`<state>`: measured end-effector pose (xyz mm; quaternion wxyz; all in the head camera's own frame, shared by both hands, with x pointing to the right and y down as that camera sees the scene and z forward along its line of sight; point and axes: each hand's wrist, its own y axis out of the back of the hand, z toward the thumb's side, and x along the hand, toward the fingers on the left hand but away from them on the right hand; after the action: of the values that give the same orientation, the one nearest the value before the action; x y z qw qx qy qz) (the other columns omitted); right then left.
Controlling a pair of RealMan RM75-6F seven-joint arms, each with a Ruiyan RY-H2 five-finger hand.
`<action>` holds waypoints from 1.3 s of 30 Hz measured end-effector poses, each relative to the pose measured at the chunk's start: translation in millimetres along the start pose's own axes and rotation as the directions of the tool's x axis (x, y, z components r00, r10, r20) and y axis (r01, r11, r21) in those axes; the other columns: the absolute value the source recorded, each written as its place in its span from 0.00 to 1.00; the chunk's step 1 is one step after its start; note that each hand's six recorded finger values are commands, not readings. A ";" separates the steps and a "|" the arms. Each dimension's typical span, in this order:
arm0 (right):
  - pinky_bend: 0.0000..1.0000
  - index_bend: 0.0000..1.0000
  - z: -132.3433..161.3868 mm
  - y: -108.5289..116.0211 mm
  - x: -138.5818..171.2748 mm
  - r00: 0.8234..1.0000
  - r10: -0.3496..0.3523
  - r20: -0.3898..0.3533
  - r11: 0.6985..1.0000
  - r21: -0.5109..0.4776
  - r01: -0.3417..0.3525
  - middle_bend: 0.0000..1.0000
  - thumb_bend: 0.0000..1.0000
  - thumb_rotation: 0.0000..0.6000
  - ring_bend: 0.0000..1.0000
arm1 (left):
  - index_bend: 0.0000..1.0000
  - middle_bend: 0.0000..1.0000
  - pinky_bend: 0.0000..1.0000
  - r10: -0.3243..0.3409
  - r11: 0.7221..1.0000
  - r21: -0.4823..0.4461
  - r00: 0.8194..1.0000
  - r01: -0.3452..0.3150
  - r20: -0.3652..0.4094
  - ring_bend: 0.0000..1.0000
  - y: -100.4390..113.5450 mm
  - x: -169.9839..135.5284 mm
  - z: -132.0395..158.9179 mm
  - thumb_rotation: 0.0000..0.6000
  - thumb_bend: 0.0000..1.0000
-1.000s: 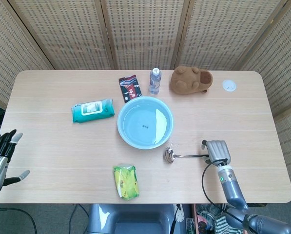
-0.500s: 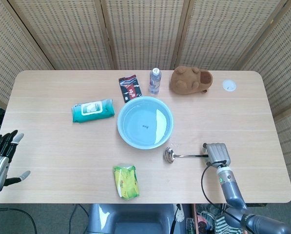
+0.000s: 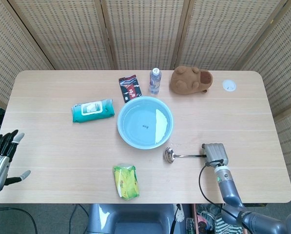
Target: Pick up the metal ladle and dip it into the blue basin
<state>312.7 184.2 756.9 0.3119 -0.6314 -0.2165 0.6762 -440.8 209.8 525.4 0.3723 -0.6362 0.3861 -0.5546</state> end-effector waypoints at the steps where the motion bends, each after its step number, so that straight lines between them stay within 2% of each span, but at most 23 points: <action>1: 1.00 0.47 0.2 -0.6 -0.3 1.000 0.001 0.002 1.000 0.002 -0.001 1.00 0.34 1.00 0.95 | 0.00 0.00 0.00 -0.001 1.000 0.000 1.000 0.001 0.000 0.00 -0.2 0.2 0.0 1.00 0.00; 9: 1.00 0.49 3.1 -6.3 -2.2 1.000 0.016 0.005 1.000 0.014 -0.016 1.00 0.35 1.00 0.95 | 0.00 0.00 0.00 -0.003 1.000 0.002 1.000 0.003 -0.002 0.00 -0.9 1.0 -0.3 1.00 0.00; 13: 1.00 0.54 5.0 -10.0 -3.5 1.000 0.027 0.005 0.999 0.019 -0.027 1.00 0.35 1.00 0.95 | 0.00 0.00 0.00 -0.009 1.000 0.003 1.000 0.009 -0.001 0.00 -2.4 1.7 0.4 1.00 0.00; 18: 1.00 0.60 5.6 -13.3 -5.0 1.000 0.030 0.007 0.999 0.028 -0.030 1.00 0.46 1.00 0.95 | 0.00 0.00 0.00 -0.011 1.000 0.003 1.000 0.011 -0.002 0.00 -2.9 2.1 0.3 1.00 0.00; 23: 1.00 0.65 2.6 -11.4 -4.8 1.000 0.025 0.011 1.000 0.004 -0.025 1.00 0.67 1.00 0.95 | 0.00 0.00 0.00 -0.014 1.000 0.003 1.000 0.014 -0.002 0.00 -3.4 2.2 0.4 1.00 0.00; 28: 1.00 0.66 -2.5 -1.0 0.0 1.000 0.016 0.006 0.999 -0.052 -0.015 1.00 0.78 1.00 0.95 | 0.00 0.00 0.00 -0.015 1.000 -0.003 1.000 0.015 0.000 0.00 -3.2 2.1 0.4 1.00 0.00; 39: 1.00 0.69 -20.9 53.1 32.5 0.992 -0.097 -0.086 0.974 -0.213 0.077 1.00 0.79 1.00 0.95 | 0.00 0.00 0.00 -0.016 1.000 -0.013 1.000 0.016 0.012 0.00 -1.2 0.4 1.1 1.00 0.00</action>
<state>325.2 167.0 694.8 0.2831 -0.6822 -0.2987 0.6044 -439.6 210.0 526.5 0.3660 -0.6451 0.3825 -0.5511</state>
